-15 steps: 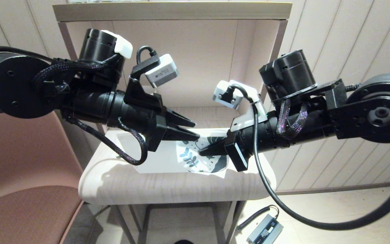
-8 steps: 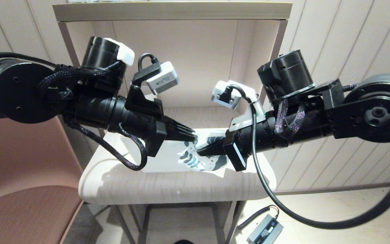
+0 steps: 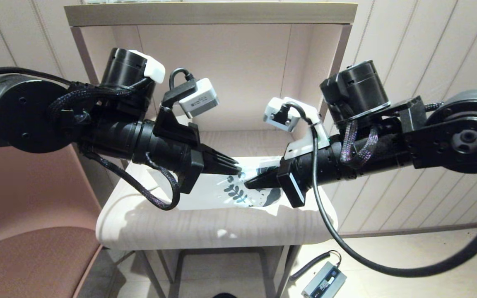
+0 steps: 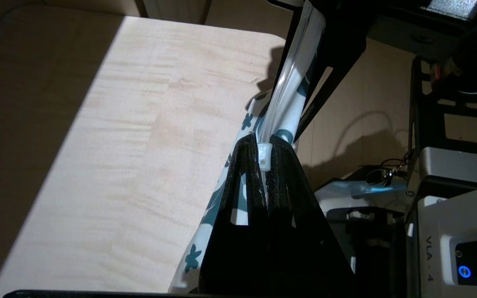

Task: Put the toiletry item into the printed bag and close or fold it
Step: Open the storage bag

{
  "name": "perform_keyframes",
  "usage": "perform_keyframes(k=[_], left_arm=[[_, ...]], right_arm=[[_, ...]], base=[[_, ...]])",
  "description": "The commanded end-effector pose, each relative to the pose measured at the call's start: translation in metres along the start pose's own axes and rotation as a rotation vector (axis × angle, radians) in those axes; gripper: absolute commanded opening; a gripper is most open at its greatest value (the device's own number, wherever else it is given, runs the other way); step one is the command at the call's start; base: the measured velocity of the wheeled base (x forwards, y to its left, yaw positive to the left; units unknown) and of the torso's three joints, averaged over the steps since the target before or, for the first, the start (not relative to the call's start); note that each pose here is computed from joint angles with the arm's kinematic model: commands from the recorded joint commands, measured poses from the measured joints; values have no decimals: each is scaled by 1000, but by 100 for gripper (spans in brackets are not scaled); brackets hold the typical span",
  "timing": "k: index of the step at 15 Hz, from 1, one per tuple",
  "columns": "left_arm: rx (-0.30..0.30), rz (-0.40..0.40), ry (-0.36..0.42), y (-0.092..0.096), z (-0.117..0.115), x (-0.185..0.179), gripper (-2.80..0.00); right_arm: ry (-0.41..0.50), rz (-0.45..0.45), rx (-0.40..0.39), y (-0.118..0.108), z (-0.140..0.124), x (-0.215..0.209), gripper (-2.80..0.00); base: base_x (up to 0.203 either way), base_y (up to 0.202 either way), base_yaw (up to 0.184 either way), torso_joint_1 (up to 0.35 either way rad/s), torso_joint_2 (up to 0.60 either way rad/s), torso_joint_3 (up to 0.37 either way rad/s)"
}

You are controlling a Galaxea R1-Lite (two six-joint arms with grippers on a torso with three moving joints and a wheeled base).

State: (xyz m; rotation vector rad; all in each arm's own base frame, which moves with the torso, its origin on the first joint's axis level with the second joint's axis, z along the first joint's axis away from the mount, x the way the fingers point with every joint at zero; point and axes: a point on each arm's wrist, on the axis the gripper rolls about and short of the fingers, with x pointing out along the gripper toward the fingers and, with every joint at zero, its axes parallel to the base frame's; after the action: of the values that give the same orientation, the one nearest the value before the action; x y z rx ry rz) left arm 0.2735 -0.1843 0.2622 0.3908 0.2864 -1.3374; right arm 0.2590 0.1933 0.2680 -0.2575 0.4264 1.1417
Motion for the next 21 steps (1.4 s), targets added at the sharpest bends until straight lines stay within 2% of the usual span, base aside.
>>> perform_keyframes(k=[1,13,21], left_arm=[[-7,11,2,3,-2,-4,-280],[-62,43,19,14,-23,-23,-280],[-125,55,11,20,-43,-45,-280]], right_arm=[[-12,-9,-3,1,1,-9,-280],[-50,-34,-4,2,2,-36,-280],[-60,-42,-5,8,-1,-48,-280]], base=[[0,0,0,0,0,0],[0,0,0,0,0,0],[0,0,0,0,0,0]])
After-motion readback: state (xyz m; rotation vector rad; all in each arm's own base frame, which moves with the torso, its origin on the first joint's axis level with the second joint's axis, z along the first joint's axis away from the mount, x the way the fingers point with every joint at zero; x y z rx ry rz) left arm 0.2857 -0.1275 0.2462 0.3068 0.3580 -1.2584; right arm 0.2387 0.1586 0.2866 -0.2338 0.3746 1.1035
